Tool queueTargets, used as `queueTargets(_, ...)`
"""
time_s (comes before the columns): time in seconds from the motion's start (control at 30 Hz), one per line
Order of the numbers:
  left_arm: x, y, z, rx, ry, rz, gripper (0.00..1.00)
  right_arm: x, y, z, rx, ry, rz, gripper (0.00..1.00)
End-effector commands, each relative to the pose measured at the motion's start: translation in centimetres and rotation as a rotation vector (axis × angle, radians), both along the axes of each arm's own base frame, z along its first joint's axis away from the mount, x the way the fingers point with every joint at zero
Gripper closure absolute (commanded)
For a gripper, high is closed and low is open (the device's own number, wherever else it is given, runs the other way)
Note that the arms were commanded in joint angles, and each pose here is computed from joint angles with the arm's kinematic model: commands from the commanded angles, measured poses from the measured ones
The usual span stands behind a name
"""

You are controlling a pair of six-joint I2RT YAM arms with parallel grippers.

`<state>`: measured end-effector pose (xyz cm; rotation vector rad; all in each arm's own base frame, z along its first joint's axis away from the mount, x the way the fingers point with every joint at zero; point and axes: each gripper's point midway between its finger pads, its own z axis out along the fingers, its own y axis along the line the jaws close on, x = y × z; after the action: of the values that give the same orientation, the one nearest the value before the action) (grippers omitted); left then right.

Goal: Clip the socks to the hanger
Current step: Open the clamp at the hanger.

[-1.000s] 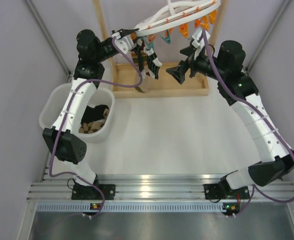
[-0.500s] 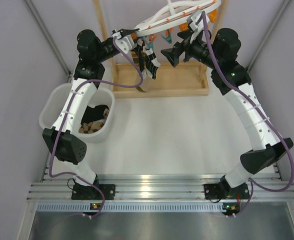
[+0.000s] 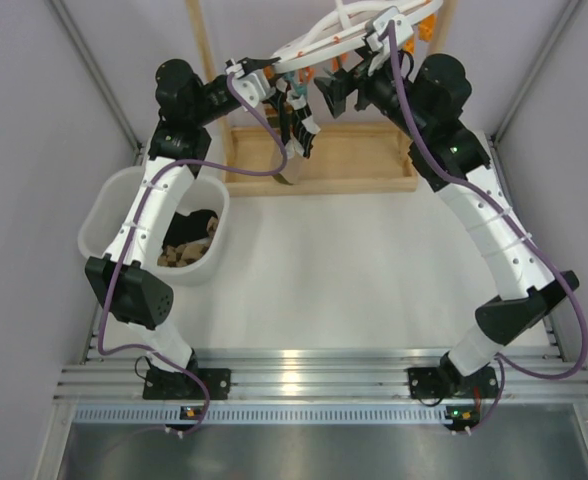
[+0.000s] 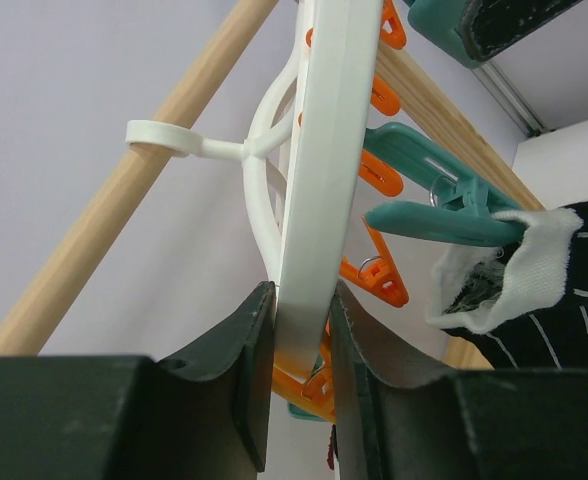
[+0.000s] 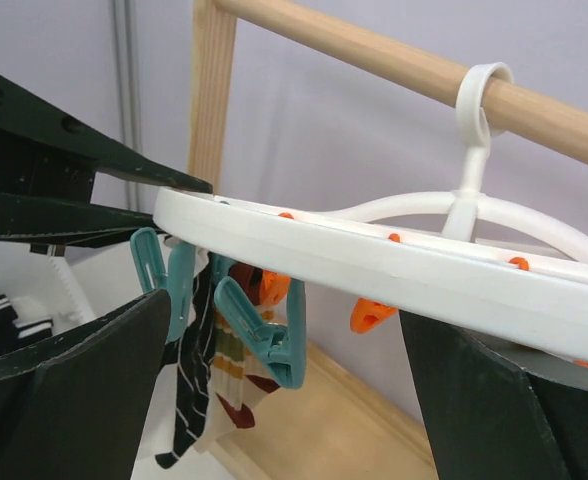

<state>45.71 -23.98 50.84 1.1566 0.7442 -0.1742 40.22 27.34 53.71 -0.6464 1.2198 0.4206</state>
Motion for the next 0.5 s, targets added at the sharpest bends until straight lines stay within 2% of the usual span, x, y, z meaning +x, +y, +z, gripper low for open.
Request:
queueTargets(0.0,-2.7,-0.5,3.2,-0.016,-0.085,-0.039,0.94,-0.4,-0.9,4.4,0.060,-0.126,-0.085,0.05)
queueTargets(0.23,-2.8,-0.5,3.4,-0.026,-0.086,-0.038,0.93,0.8,-1.3,4.2,0.067,-0.120,-0.171,0.05)
queueTargets(0.47,-2.9,-0.6,3.3,-0.028,-0.078,-0.043,0.94,0.0,-0.8,4.3,0.087,-0.155,-0.163,0.11)
